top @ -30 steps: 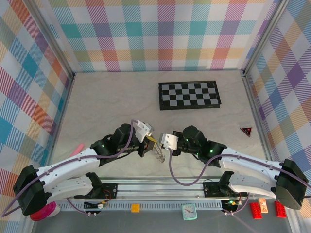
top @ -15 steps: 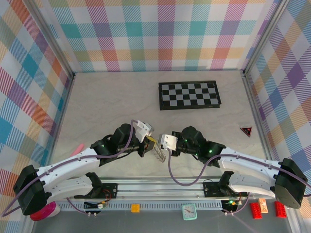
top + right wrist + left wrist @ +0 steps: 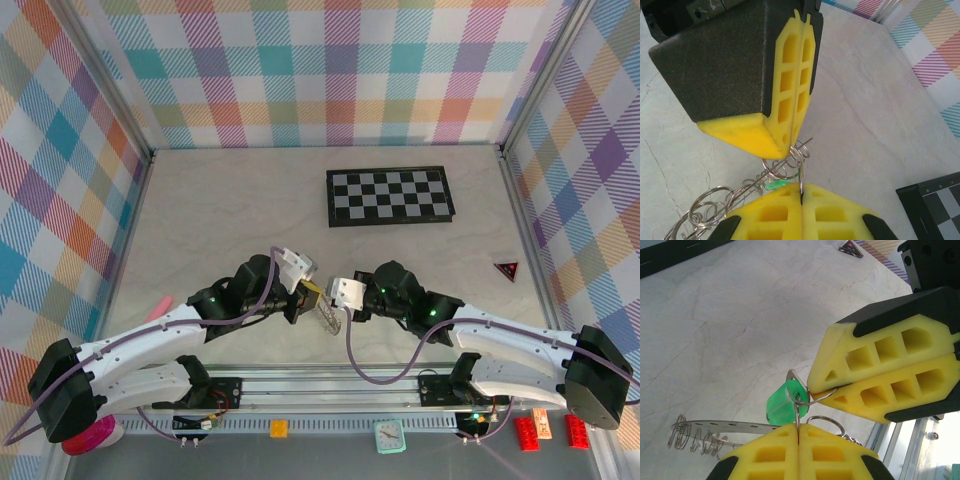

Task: Put the keys on the keyring

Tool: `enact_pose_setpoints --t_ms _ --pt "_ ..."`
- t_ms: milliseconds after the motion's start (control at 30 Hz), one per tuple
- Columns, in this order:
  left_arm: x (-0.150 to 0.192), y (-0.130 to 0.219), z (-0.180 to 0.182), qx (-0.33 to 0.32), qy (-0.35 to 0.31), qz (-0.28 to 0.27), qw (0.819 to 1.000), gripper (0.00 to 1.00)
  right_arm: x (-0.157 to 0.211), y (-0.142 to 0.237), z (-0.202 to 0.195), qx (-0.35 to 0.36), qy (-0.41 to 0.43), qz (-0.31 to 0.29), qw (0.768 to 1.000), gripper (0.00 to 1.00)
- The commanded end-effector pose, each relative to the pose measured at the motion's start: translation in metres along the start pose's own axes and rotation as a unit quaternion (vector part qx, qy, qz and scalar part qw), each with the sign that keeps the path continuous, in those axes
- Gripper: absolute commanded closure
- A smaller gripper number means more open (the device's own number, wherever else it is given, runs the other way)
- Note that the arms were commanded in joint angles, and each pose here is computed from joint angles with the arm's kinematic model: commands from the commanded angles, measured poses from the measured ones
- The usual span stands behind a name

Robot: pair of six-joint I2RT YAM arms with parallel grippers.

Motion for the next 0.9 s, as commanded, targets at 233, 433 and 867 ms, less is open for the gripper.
enact_pose_setpoints --t_ms 233,433,867 --pt "-0.012 0.001 -0.010 0.024 -0.004 -0.027 0.999 1.00 -0.004 -0.002 0.004 -0.010 0.008 -0.010 1.000 1.00" --pt "-0.015 0.002 -0.014 0.035 -0.008 -0.034 0.999 1.00 0.000 -0.005 0.006 -0.012 0.013 0.000 1.000 1.00" --pt "-0.015 -0.002 -0.016 0.049 -0.024 -0.036 0.998 1.00 -0.005 -0.003 0.018 -0.062 0.013 -0.012 0.998 1.00"
Point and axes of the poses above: each hand's point on the last joint's axis, 136 mm out from that joint toward the fingers, its own y axis back along the fingers, its own z axis along the line the jaws close on, x = y × z, the point moved 4 cm from there along y, back along the fingers, and after that the axes turned 9 degrees about -y, right-handed, at the moved point
